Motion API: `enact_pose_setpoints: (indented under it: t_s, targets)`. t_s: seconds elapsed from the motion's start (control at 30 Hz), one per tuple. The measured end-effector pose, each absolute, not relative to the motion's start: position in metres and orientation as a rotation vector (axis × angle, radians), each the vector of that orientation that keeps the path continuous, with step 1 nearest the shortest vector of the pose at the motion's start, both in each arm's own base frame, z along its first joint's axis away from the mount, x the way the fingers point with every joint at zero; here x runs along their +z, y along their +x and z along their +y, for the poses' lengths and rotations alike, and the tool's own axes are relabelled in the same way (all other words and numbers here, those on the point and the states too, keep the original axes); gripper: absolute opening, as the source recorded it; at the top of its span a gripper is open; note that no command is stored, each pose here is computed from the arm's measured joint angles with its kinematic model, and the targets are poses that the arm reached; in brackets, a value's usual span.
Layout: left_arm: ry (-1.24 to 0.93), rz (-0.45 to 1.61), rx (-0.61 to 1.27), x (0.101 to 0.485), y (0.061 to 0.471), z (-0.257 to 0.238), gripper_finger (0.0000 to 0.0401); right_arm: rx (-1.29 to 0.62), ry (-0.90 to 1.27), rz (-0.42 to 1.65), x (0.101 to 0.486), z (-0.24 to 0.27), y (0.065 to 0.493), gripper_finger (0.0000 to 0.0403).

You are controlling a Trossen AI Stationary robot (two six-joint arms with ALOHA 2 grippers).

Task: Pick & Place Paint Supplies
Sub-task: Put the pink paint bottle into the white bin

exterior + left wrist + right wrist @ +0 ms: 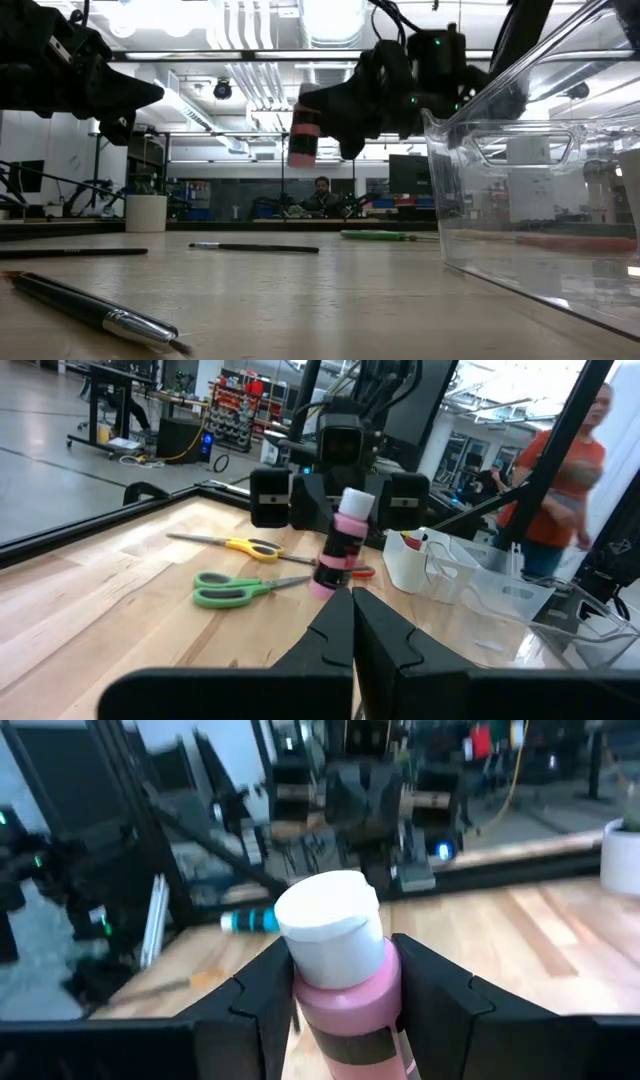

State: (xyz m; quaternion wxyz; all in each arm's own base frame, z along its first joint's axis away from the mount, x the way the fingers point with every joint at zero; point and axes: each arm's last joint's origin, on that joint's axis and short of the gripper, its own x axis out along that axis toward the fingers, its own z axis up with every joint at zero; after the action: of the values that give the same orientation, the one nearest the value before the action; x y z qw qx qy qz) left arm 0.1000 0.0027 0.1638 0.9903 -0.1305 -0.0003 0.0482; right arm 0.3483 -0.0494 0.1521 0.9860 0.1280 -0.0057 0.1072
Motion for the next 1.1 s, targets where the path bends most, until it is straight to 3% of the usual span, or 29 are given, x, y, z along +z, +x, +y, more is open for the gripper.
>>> enact_pose_setpoints:
  t_s: [0.13,0.43,1.1]
  targets:
    - [-0.262,0.003,0.097,0.164,0.100,0.003,0.0000,0.199,0.261,-0.086,0.138,-0.054,0.350,0.0144]
    - [-0.262,0.005,0.097,0.163,0.100,0.003,0.0000,0.161,0.331,-0.021,0.100,-0.056,0.352,0.0144]
    - [-0.262,0.005,0.098,0.163,0.100,0.003,0.0000,0.111,0.361,0.108,0.080,-0.056,0.351,0.0144]
